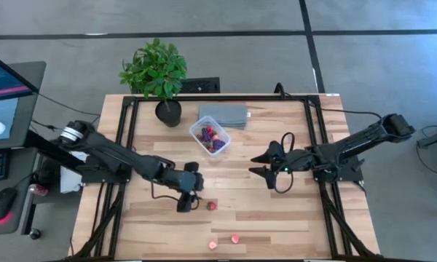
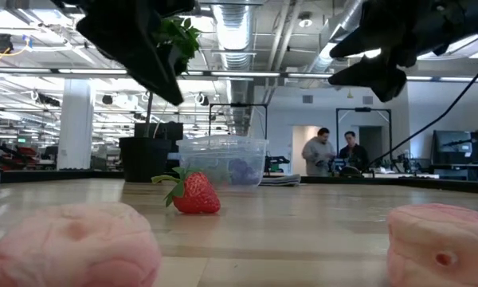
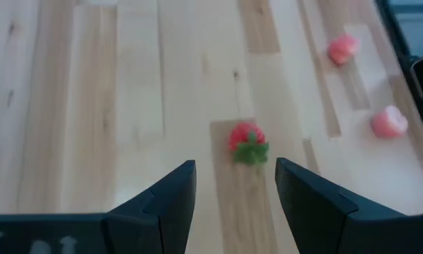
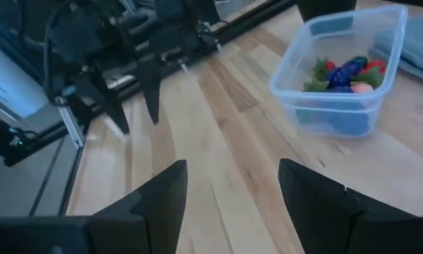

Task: Pick and placing Produce into tupperware
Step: Put the red strawberry into the transparent bin

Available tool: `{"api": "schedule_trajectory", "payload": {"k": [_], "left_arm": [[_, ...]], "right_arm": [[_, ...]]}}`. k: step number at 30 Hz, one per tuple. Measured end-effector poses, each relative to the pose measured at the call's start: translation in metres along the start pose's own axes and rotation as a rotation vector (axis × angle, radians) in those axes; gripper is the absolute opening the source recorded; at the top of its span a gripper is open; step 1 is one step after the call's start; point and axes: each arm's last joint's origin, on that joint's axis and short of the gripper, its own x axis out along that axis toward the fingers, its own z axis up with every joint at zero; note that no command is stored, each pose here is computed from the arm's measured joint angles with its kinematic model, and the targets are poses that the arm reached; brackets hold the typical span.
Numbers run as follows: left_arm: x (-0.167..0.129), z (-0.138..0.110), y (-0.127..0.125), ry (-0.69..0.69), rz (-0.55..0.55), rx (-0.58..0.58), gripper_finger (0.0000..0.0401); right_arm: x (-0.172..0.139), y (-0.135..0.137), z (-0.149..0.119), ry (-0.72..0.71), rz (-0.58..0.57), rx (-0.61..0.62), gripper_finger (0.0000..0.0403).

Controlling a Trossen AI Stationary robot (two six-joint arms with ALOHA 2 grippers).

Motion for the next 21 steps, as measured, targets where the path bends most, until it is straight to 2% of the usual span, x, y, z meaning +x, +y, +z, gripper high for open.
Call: {"api": "schedule_trajectory", "payload": {"k": [9,12,21], "left_arm": [[0.017,0.007,-0.001,-0.074,-0.033,0.058,0.0186],[0.019,0.004,0.000,-0.054,-0.034,0.072,0.0186],[0.036,0.006,-0.004,-0.052,-0.088,0.009,0.0186]], "right_arm": [[0.000,0.001,0.001,-0.012,0.011,0.002,0.0248],[0.000,0.001,0.001,-0.010,0.012,0.001,0.0248],[0.000,0.002,0.000,0.008,0.032,-0.047,0.0248]]}}
